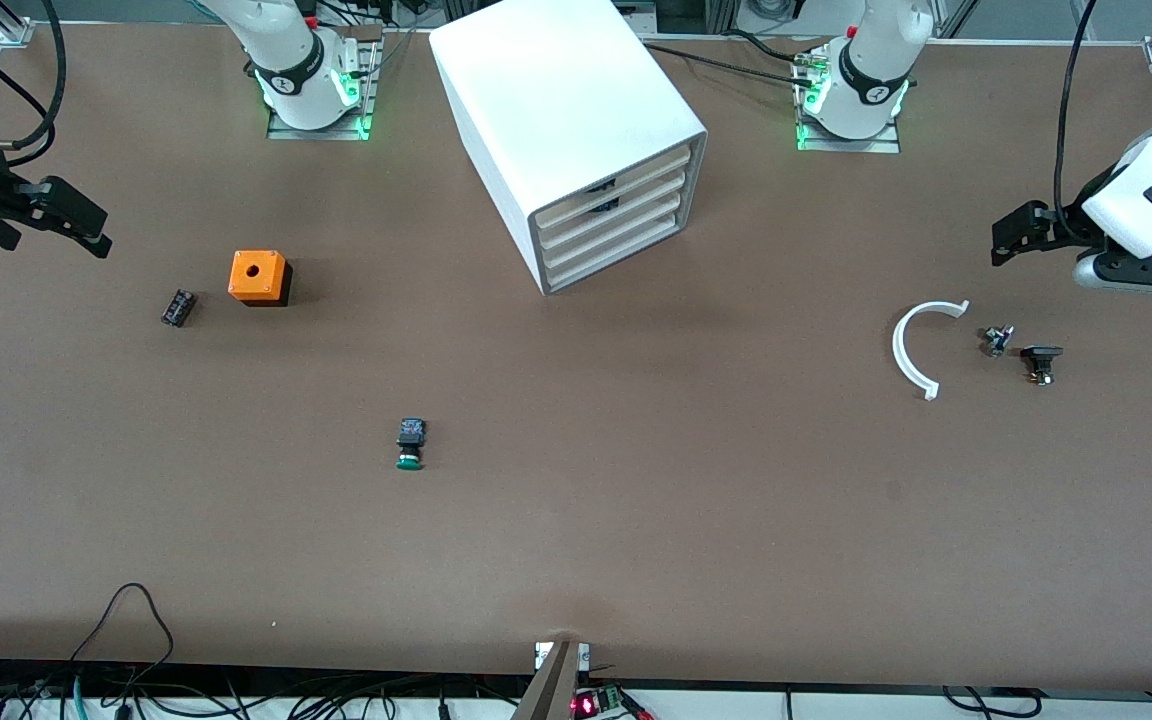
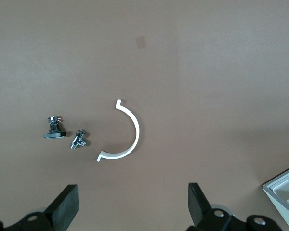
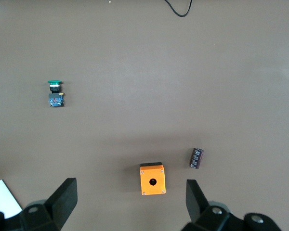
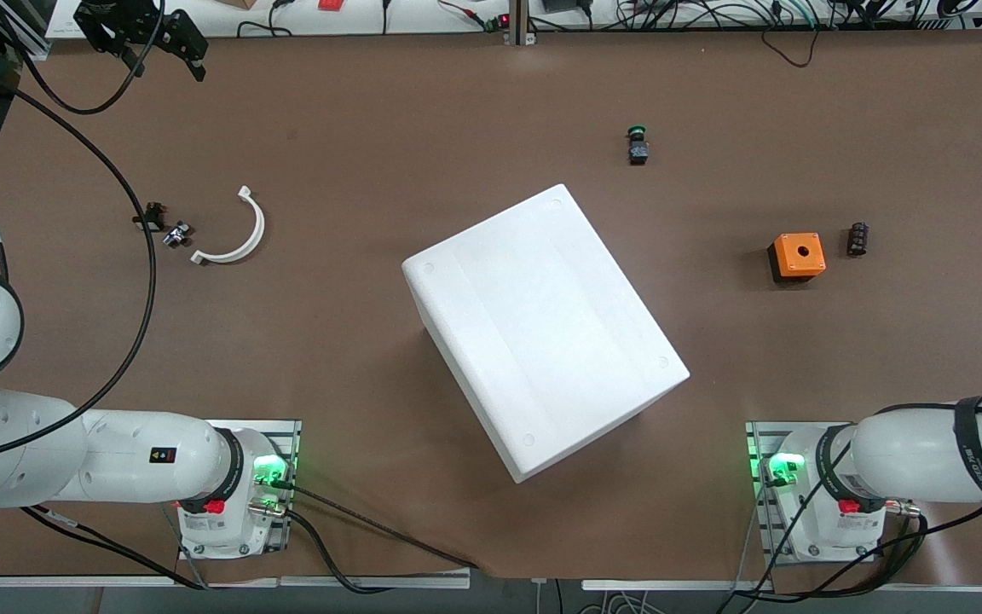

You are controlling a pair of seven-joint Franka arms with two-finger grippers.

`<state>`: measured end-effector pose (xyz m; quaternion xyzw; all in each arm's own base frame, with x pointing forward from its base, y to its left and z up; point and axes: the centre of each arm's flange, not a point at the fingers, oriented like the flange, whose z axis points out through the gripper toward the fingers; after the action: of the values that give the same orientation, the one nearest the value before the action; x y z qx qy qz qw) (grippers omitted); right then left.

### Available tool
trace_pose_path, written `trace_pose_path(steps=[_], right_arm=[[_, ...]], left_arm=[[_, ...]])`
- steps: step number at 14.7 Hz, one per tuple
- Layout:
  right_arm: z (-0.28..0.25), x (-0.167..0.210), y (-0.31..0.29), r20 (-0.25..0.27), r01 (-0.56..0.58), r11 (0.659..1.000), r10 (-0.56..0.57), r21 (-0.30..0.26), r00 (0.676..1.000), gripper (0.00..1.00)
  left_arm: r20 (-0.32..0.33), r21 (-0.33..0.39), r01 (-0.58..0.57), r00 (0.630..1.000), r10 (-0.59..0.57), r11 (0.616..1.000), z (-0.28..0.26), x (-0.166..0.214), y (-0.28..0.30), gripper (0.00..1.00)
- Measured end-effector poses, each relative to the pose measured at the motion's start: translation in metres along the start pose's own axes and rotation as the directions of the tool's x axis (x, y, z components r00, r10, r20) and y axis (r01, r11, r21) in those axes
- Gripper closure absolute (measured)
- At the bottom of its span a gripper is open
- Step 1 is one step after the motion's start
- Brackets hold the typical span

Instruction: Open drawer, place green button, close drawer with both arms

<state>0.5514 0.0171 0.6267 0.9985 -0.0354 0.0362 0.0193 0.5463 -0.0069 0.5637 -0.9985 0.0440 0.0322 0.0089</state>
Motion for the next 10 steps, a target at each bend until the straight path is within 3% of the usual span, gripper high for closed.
trace_pose_path(steps=[6, 10], right_arm=[[0.002, -0.002, 0.000, 0.023, -0.001, 1.000, 0.001, -0.003, 1.000, 0.00], [0.020, 0.001, -0.002, 0.078, 0.003, 1.000, -0.003, -0.009, 0.997, 0.00]], left_arm=[[0.001, 0.000, -0.001, 1.000, 0.001, 1.000, 0.000, 0.000, 0.001, 0.00], [0.002, 0.000, -0.001, 1.000, 0.001, 1.000, 0.001, 0.000, 0.001, 0.00]])
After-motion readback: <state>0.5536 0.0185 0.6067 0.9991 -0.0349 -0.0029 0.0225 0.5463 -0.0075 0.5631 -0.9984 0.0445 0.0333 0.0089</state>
